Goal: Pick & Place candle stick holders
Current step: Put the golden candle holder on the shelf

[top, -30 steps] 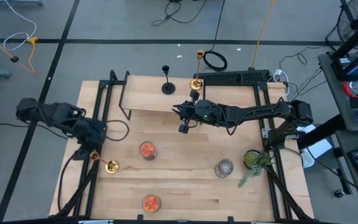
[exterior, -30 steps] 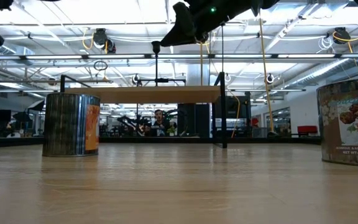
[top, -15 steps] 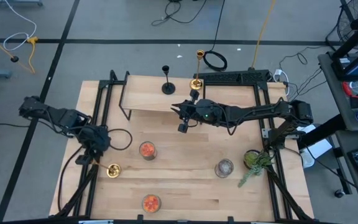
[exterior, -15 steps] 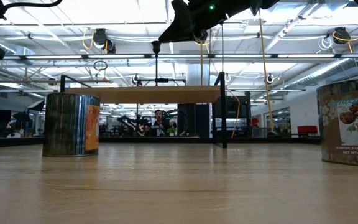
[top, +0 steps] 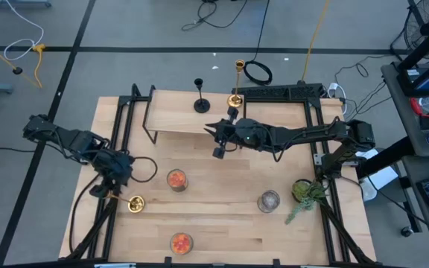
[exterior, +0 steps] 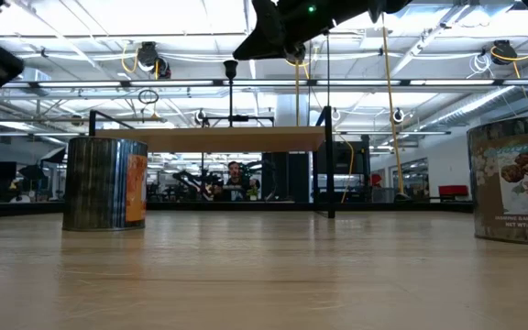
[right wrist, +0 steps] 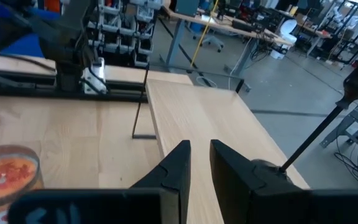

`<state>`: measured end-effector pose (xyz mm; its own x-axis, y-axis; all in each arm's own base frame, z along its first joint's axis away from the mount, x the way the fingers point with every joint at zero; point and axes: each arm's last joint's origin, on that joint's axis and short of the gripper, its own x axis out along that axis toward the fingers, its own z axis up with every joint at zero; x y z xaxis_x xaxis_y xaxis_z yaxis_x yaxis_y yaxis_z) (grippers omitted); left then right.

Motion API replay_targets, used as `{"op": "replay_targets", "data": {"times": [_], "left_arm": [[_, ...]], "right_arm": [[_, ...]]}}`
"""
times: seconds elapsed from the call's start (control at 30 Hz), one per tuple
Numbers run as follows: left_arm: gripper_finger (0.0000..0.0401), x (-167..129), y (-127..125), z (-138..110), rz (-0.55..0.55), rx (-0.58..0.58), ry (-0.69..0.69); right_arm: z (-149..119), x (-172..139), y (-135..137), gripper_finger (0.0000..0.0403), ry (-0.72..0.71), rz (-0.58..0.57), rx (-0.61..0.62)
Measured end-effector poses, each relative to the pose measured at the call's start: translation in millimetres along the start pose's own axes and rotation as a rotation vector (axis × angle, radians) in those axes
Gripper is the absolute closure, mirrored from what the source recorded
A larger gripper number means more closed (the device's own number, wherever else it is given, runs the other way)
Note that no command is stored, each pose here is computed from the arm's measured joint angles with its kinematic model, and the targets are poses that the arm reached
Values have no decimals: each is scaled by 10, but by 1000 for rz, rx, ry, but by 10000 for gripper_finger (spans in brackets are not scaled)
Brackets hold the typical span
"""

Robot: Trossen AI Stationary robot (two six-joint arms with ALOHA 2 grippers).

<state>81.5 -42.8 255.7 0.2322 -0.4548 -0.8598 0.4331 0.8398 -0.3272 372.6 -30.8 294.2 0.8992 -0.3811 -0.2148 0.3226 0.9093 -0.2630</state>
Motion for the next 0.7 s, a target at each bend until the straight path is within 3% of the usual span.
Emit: {"op": "replay_targets", "data": {"times": [0.1,0.3,0.53,0.7], "left_arm": [[252,-3,12,82,55,46,-82],[252,-60,29,116,163,-15,-120],[252,-308,-26,177,281,0,-179],[252,-487,-87,101,281,-120,-131]], "right_arm": [[33,-1,-6,348,-32,-6,5],[89,-4,-19,348,-87,-17,2],[90,-4,-20,348,-89,-17,3],[74,-3,-16,348,-73,-13,-7]]}}
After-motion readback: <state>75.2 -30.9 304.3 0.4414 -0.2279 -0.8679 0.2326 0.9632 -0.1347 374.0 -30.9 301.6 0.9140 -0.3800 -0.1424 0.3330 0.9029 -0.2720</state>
